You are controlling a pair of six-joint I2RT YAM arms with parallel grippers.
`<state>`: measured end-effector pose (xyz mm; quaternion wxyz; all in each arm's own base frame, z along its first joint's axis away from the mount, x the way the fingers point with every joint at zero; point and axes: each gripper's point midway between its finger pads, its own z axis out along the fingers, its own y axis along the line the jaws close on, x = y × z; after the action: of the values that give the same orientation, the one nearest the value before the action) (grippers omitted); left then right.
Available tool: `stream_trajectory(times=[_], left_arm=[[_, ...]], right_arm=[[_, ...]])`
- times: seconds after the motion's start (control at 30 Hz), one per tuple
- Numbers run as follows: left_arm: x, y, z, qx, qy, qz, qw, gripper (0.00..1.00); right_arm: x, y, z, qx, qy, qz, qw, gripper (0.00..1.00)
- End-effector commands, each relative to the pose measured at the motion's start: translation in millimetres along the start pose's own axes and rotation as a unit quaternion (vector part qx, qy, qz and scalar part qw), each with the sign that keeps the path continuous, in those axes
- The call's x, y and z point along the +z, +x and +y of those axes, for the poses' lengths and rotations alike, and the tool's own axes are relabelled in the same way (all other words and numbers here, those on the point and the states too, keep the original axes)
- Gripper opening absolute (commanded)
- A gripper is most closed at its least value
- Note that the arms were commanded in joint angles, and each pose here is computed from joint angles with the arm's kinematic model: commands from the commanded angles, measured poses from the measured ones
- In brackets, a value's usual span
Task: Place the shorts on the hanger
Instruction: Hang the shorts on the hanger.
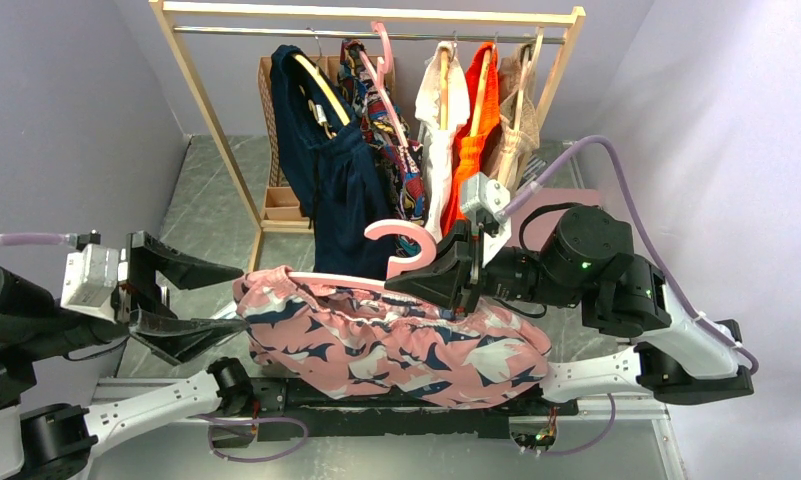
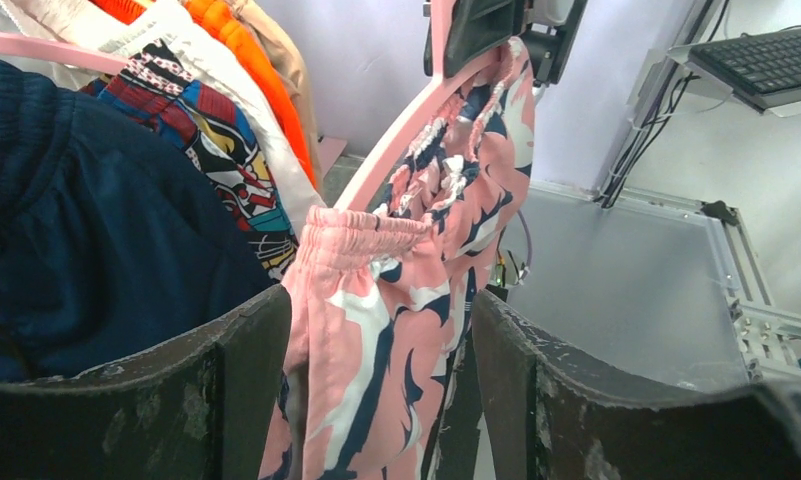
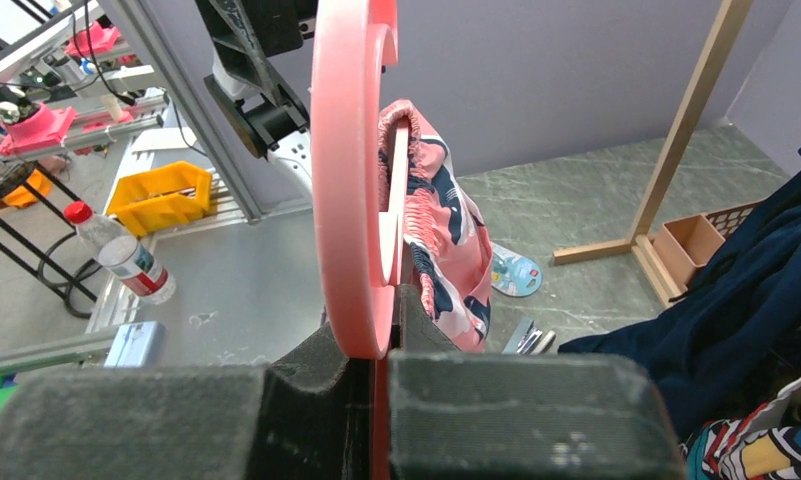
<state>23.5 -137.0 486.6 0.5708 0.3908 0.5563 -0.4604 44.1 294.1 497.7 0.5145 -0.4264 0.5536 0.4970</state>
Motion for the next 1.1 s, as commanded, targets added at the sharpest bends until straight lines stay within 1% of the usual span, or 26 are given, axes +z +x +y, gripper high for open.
stream_trajectory(times=[0.0, 0.17, 0.33, 0.43, 0.47, 0.5, 0.57, 0.6, 0.7, 0.77, 0.8, 1.07], left_arm=[[18, 0, 12, 0.015, -0.015, 0.006, 1.000, 0.69], [30, 10, 12, 0.022, 0.000, 0.024, 0.999, 0.64], [37, 20, 5, 0.023, 0.029, 0.042, 0.998, 0.51], [40, 28, -1, 0.019, 0.051, 0.057, 0.997, 0.49], [41, 30, -1, 0.017, 0.056, 0.062, 0.996, 0.47], [42, 33, -2, 0.016, 0.059, 0.069, 0.996, 0.43], [45, 36, -2, 0.015, 0.064, 0.076, 0.995, 0.30], [46, 37, -2, 0.016, 0.065, 0.078, 0.995, 0.26], [49, 35, -3, 0.019, 0.070, 0.074, 0.995, 0.19], [52, 31, -3, 0.022, 0.071, 0.068, 0.995, 0.10], [53, 28, -3, 0.023, 0.073, 0.063, 0.995, 0.08], [76, 17, -7, 0.030, 0.105, 0.045, 0.993, 0.07]], right_arm=[[2, -16, 5, 0.006, -0.013, -0.034, 0.999, 0.00], [2, -14, 6, 0.010, -0.016, -0.034, 0.999, 0.00], [3, -15, 8, 0.010, -0.020, -0.035, 0.999, 0.00], [3, -16, 9, 0.009, -0.024, -0.036, 0.999, 0.00], [3, -17, 10, 0.009, -0.025, -0.037, 0.999, 0.00], [3, -18, 10, 0.008, -0.026, -0.037, 0.999, 0.00], [4, -18, 11, 0.008, -0.029, -0.038, 0.999, 0.00], [4, -17, 11, 0.008, -0.030, -0.037, 0.999, 0.00], [6, -17, 12, 0.008, -0.031, -0.039, 0.999, 0.00], [7, -18, 11, 0.007, -0.031, -0.042, 0.999, 0.00], [7, -19, 11, 0.007, -0.030, -0.043, 0.999, 0.00], [12, -30, 9, 0.006, -0.024, -0.073, 0.997, 0.00]])
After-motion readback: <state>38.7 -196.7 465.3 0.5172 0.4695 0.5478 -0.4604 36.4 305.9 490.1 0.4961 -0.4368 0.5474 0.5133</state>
